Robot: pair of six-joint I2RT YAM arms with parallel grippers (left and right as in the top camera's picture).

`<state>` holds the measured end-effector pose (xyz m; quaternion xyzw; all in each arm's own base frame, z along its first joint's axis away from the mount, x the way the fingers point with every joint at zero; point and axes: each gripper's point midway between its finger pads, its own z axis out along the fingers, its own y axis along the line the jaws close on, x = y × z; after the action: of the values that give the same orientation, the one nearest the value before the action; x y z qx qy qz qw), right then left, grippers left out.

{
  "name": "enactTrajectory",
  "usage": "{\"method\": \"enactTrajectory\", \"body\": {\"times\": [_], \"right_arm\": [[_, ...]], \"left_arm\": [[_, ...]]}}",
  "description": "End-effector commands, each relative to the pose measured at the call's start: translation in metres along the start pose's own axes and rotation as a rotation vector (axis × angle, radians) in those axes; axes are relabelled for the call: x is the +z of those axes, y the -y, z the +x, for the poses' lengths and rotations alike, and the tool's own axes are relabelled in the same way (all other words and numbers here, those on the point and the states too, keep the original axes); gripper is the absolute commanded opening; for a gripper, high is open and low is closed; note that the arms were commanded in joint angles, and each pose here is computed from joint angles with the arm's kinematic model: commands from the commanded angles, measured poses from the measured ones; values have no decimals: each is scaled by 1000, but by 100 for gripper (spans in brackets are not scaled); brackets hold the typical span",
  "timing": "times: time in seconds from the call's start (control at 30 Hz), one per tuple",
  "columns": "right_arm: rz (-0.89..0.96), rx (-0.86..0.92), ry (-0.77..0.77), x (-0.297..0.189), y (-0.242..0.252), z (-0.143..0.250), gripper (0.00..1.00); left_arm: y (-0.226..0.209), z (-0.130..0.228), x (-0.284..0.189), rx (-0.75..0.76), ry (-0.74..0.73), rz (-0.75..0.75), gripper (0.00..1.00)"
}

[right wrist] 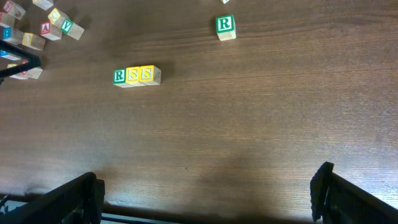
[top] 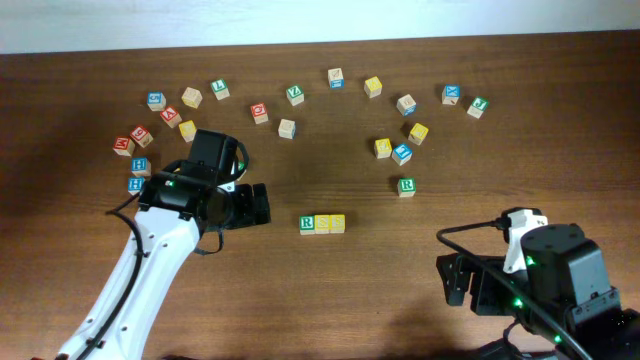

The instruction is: Spell out RSS

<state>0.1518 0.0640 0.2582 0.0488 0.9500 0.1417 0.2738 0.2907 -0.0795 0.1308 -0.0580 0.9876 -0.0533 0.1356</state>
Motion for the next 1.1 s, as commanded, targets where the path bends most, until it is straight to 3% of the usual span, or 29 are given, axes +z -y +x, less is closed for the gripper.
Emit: {"method": "enactTrajectory", "body": {"times": [0.0, 0.43, 0.6, 0.73, 0.87, 1.07], "right_arm": [[20, 10, 1, 2, 4, 0, 98], [47, 4, 31, 2, 9, -5, 98], [5, -66, 158, 8, 4, -27, 98], [-13, -23, 227, 14, 14, -26, 98], [-86, -136, 352, 23, 11, -32, 98], [-111, -163, 529, 42, 23, -35, 98]], "left_arm": [[-2, -5, -4, 2, 22, -11, 99], [-2, -5, -4, 2, 21, -11, 99], [-2, -5, -4, 2, 21, -11, 99], [-2, -5, -4, 2, 21, -11, 99], [-2, -5, -4, 2, 21, -11, 99], [-2, -5, -4, 2, 22, -11, 99]]}}
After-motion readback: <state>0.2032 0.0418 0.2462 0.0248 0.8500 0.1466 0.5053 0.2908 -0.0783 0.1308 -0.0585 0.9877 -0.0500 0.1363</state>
